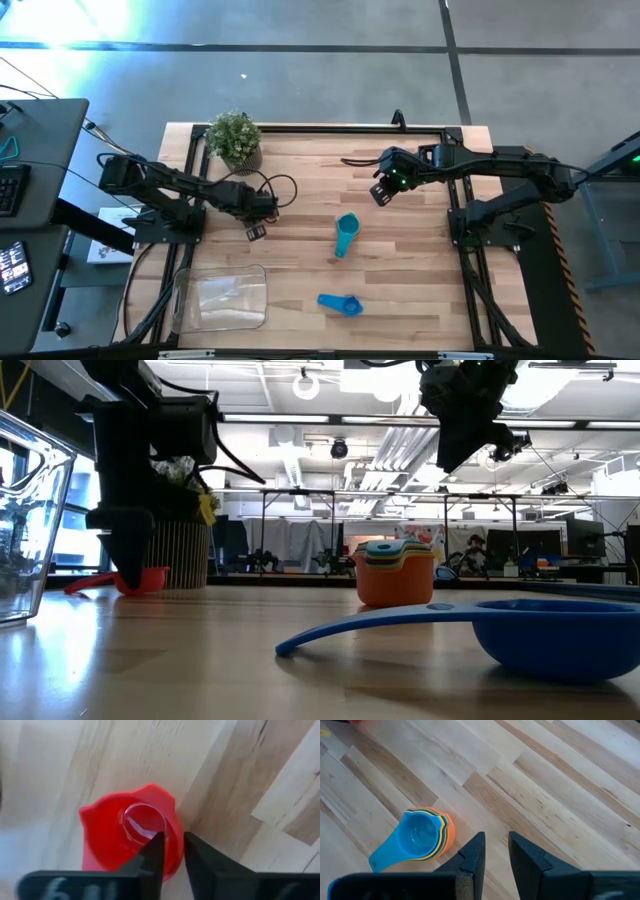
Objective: Nest measuring cups in basket
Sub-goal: Stack the red measuring cup on top of the light blue measuring cup
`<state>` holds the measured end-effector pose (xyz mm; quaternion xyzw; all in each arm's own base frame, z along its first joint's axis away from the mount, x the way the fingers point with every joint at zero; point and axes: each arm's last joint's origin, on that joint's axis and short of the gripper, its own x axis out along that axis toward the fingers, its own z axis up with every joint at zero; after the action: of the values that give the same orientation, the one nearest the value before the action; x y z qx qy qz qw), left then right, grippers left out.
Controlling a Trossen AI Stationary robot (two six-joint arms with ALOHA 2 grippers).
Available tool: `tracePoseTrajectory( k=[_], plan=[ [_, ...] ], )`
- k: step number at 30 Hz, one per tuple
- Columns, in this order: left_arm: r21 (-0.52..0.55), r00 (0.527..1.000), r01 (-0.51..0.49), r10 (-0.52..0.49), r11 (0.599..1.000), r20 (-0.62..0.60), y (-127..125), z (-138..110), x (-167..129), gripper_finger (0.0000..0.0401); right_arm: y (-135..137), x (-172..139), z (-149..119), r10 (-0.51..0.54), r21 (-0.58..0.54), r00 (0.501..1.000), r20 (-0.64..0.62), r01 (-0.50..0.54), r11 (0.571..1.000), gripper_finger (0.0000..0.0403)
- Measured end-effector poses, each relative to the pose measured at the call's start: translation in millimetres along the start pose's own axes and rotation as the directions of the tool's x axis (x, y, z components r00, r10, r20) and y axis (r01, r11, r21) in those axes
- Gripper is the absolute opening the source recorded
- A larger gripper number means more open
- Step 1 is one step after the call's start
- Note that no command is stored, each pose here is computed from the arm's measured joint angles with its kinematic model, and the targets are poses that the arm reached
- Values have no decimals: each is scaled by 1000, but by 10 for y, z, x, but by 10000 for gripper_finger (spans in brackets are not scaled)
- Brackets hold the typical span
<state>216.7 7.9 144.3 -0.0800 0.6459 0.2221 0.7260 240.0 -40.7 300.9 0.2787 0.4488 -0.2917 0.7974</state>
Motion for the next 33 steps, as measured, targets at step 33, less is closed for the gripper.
tracePoseTrajectory(
  k=[33],
  plan=[
    [-405, 711, 663, -359, 629, 605, -226, 1053, -1198, 5, -7, 0, 15, -32, 115, 999, 34, 27, 993, 78]
  ],
)
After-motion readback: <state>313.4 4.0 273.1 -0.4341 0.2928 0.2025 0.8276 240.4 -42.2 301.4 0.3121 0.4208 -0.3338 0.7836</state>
